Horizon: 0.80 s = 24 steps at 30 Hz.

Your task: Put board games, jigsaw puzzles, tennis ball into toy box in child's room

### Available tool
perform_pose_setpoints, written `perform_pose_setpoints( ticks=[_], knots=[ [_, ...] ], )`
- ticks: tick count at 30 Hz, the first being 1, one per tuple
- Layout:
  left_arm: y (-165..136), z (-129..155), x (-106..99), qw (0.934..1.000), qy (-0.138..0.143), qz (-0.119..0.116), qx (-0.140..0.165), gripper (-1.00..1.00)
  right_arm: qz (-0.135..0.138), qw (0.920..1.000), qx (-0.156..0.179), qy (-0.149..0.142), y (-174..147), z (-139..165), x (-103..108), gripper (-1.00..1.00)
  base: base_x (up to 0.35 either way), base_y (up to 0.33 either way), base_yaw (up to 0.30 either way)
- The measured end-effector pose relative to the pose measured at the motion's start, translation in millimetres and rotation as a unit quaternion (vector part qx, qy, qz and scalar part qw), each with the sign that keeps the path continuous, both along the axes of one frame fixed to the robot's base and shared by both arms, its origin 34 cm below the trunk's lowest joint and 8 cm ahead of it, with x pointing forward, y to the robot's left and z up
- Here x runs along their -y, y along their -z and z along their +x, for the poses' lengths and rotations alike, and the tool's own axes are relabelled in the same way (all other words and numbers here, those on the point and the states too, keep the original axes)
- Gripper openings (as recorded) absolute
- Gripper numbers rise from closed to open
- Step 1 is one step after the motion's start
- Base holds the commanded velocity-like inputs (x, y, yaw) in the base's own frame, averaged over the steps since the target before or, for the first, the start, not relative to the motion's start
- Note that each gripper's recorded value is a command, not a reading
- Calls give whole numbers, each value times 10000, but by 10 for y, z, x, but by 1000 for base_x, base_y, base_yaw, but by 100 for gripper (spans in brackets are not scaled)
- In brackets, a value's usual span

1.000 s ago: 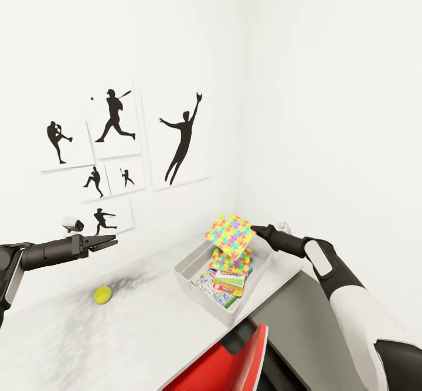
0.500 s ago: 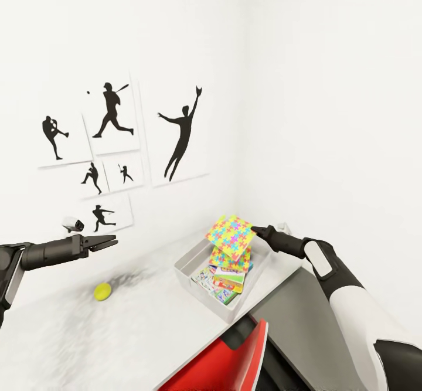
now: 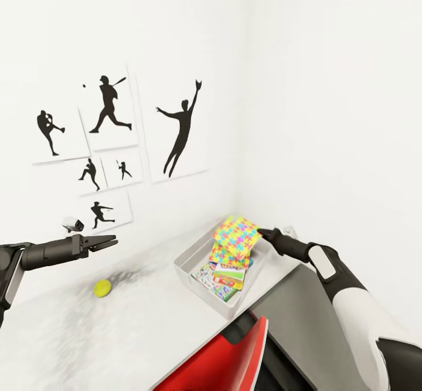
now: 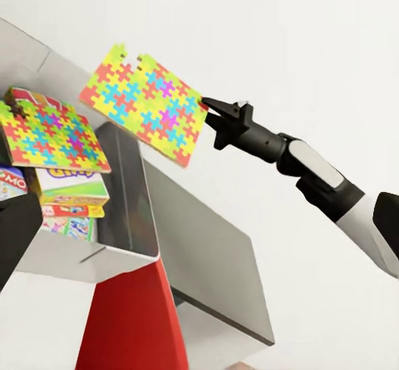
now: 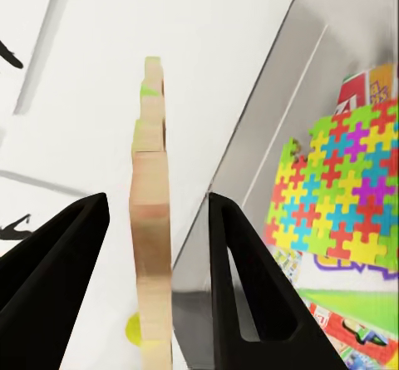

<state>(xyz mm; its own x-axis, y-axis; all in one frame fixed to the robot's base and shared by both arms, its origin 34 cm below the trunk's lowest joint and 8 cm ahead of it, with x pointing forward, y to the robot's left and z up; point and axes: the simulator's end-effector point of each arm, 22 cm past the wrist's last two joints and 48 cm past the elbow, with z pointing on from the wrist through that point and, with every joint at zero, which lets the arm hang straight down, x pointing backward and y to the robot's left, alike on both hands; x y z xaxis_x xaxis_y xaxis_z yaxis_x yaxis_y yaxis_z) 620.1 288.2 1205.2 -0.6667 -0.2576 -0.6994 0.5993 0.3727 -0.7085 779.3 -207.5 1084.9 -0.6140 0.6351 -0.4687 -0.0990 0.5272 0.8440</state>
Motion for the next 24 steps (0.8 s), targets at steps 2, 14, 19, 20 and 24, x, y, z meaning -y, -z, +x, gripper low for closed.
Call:
perform_pose_setpoints(
  ticks=[2,14,19,20,24],
  knots=[
    [17,6,1,10000,1,1,-17,100,3,10000,-40,21,41,2,24,-100,0,0,0],
    [119,45,4,9999,5,1,-117,100,-143,9995,-19,265,177,87,136,-100,0,0,0],
    [164,61,8,9999,6,0,-161,100,-176,9993,-95,301,245,111,92,-100,0,0,0],
    [172,64,9,9999,7,0,-169,100,-176,9993,-103,299,256,112,87,-100,0,0,0],
    [207,76,14,9998,10,-3,-201,100,-145,9994,-139,279,290,116,49,-100,0,0,0]
  ],
)
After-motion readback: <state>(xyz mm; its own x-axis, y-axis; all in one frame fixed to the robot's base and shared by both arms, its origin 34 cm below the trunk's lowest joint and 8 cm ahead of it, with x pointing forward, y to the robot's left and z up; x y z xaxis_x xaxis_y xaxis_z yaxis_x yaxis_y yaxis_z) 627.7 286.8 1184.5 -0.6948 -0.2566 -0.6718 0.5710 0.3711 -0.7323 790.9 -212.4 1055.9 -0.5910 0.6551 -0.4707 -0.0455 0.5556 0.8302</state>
